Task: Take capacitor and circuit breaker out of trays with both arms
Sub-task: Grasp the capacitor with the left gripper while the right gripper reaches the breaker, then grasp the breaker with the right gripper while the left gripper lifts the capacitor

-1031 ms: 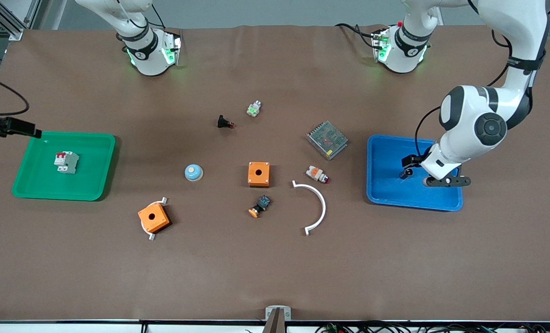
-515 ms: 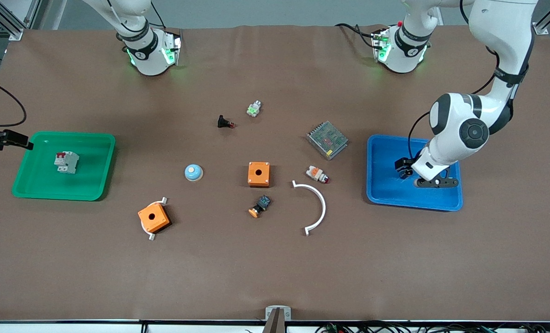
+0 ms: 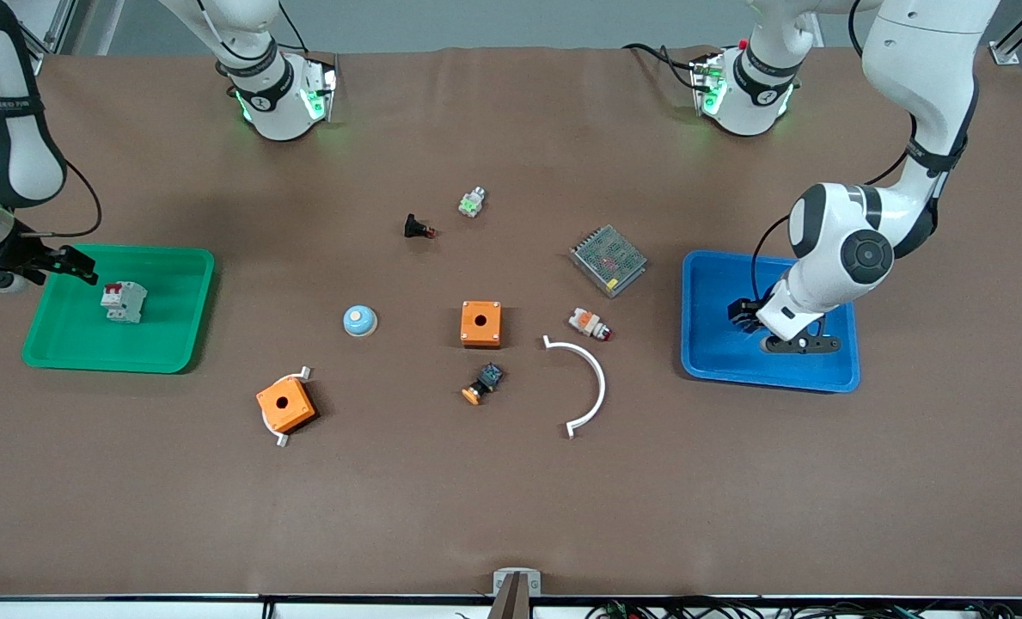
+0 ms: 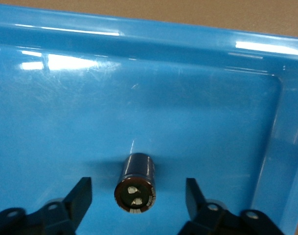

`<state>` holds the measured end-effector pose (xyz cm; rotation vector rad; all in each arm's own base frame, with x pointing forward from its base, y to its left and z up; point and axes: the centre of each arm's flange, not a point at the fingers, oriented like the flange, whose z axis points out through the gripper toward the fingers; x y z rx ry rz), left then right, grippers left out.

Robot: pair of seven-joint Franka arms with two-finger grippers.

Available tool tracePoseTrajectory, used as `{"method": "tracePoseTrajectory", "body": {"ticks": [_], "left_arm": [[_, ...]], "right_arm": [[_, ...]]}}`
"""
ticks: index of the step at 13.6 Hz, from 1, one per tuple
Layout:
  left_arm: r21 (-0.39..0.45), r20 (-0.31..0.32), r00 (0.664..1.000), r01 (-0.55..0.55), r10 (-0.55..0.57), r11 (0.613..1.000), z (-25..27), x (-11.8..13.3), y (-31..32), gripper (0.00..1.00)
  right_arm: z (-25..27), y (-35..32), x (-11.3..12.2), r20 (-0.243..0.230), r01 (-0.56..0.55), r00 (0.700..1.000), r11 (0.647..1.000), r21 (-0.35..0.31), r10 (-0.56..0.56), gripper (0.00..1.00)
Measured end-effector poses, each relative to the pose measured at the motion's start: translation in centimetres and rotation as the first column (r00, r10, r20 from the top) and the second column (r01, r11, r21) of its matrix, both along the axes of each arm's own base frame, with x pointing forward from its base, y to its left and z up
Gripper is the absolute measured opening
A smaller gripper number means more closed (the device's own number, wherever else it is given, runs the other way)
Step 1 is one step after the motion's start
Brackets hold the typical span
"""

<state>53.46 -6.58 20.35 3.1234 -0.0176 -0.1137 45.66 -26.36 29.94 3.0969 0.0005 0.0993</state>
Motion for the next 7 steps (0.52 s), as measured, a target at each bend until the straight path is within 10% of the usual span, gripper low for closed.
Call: {"method": "tracePoseTrajectory", "body": {"ticks": [7], "left_arm": [[-0.001, 0.006, 1.0, 0.001, -0.001, 1.0, 0.2, 0.2, 0.0, 0.34]], "right_arm": [[-5.4, 0.9, 0.4, 0.0, -0.005, 1.0, 1.0, 0.001, 0.005, 1.0]]}}
